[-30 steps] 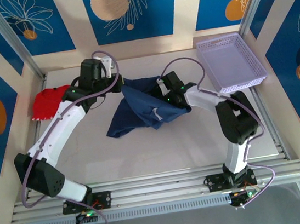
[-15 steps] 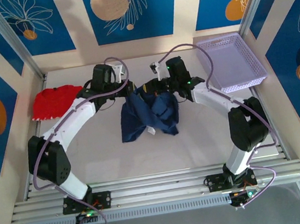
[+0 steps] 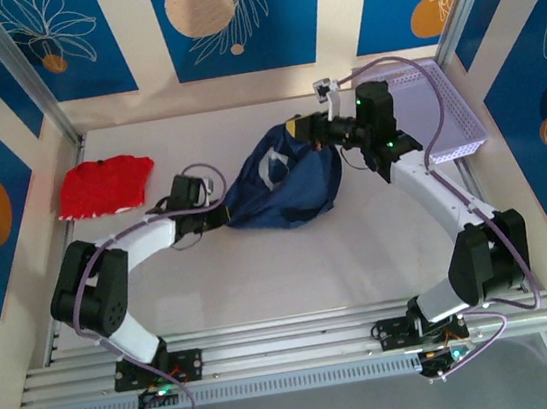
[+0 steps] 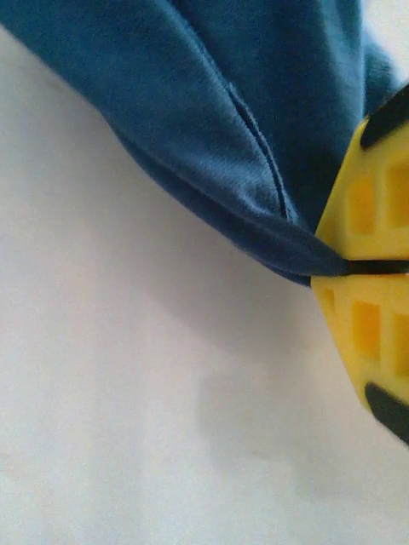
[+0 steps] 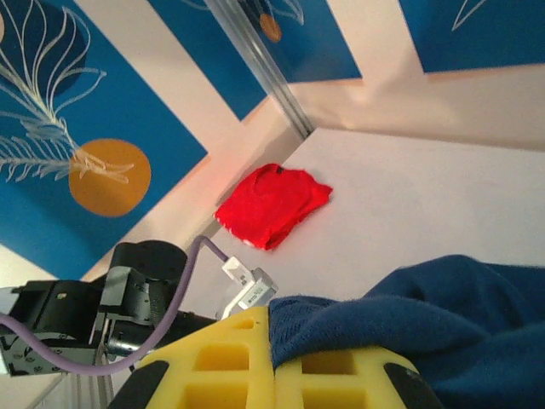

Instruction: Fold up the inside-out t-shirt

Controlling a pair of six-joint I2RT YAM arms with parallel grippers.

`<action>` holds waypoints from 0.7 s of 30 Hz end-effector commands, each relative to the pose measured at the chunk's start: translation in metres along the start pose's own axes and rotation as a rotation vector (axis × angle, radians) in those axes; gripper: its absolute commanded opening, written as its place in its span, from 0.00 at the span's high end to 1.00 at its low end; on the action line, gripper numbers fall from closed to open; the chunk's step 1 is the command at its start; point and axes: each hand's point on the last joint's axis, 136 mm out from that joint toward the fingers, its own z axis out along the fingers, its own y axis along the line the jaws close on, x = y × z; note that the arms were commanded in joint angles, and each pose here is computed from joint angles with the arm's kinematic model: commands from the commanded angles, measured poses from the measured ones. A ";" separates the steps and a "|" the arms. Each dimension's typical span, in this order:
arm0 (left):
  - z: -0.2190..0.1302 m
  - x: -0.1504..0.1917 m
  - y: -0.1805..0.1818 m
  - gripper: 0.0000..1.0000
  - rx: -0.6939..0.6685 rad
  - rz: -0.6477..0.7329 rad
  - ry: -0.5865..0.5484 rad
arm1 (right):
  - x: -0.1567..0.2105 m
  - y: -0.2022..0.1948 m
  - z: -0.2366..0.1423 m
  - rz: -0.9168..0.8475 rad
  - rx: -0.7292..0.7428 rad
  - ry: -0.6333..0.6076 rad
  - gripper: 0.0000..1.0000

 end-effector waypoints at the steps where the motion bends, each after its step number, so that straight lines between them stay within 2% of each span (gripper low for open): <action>1: -0.003 0.002 -0.011 0.72 0.067 0.009 -0.041 | 0.041 -0.003 -0.001 -0.021 -0.030 0.100 1.00; 4: -0.016 -0.007 -0.017 0.56 0.081 0.047 -0.087 | 0.068 -0.012 -0.002 -0.050 -0.022 0.167 1.00; 6: -0.023 -0.019 -0.028 0.43 0.115 0.076 -0.122 | 0.080 -0.013 -0.005 -0.070 -0.032 0.194 1.00; 7: -0.025 -0.024 -0.035 0.40 0.145 0.087 -0.130 | 0.084 -0.013 -0.006 -0.078 -0.039 0.204 1.00; 11: -0.028 -0.044 -0.083 0.37 0.352 0.141 -0.120 | 0.093 -0.013 -0.010 -0.101 -0.052 0.220 1.00; 13: -0.028 -0.050 -0.103 0.34 0.412 0.186 -0.099 | 0.093 -0.013 -0.012 -0.105 -0.056 0.218 1.00; 17: -0.011 -0.062 -0.130 0.29 0.402 0.310 -0.042 | 0.091 -0.010 -0.014 -0.111 -0.063 0.209 1.00; 21: 0.021 -0.070 -0.141 0.25 0.390 0.343 0.022 | 0.090 -0.007 -0.015 -0.107 -0.069 0.195 1.00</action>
